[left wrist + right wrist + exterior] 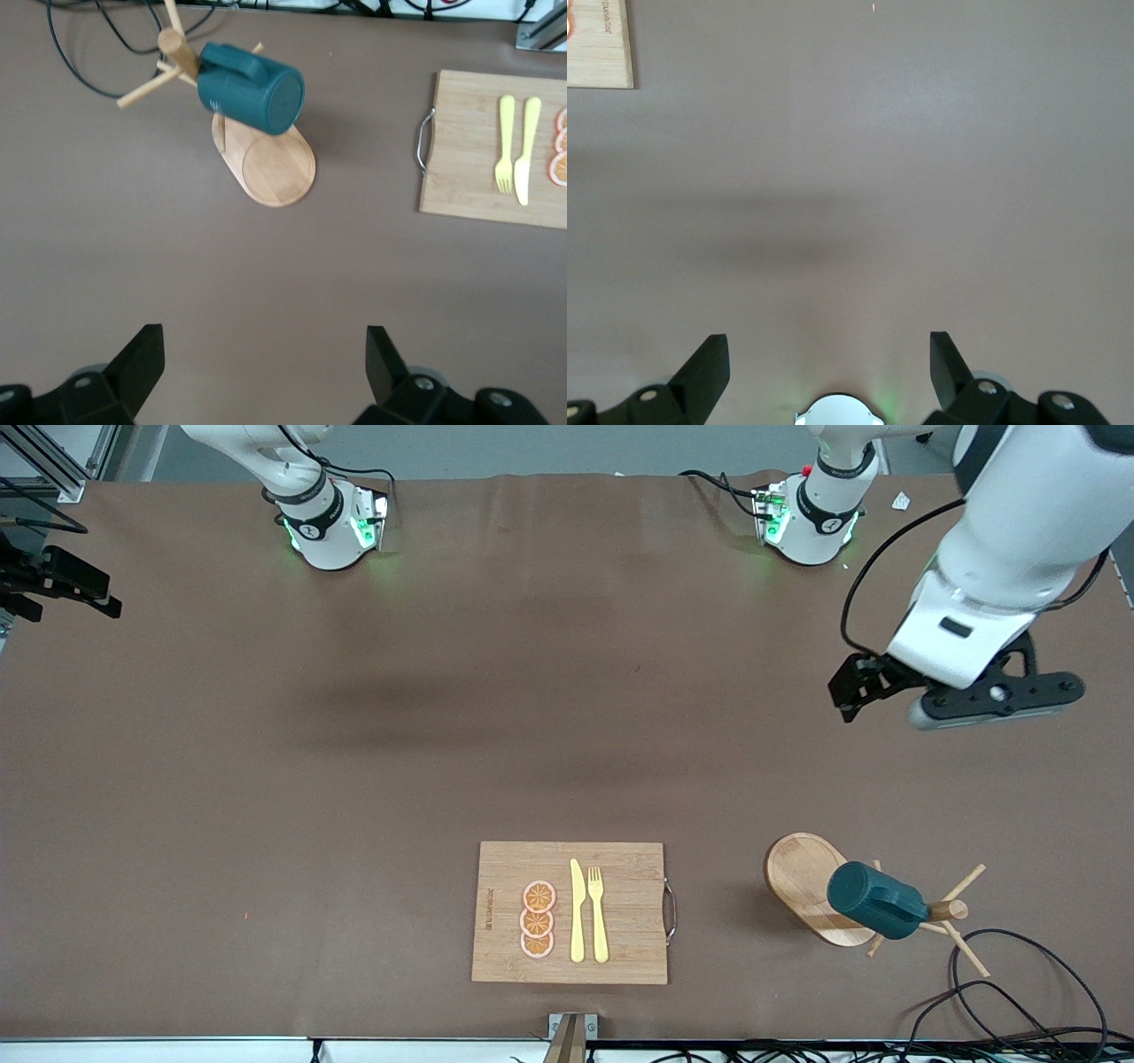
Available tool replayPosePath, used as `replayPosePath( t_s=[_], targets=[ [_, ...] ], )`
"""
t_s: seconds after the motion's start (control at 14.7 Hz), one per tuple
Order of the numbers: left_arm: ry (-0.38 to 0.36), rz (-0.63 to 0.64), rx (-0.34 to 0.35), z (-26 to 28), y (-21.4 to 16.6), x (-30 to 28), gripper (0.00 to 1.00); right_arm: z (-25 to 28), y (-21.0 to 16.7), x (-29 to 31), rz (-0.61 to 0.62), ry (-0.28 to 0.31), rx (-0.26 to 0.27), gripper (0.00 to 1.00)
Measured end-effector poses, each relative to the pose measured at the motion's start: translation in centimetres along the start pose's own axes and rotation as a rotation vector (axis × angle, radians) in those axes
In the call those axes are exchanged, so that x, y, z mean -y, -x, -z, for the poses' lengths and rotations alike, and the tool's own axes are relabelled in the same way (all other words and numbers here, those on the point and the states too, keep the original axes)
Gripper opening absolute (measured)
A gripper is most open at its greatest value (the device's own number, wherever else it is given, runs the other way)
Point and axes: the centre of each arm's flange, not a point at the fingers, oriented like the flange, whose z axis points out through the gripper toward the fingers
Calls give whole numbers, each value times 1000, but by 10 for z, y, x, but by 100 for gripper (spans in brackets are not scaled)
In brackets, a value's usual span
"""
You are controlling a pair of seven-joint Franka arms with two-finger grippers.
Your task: Pass cup and hang on rack
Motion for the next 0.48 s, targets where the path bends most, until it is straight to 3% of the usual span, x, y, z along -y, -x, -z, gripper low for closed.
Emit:
replayPosePath(
  t_s=[0.48],
  targets=[
    [13,-124,49,17,16,72,100,0,0,0,0,0,0,100]
  ],
)
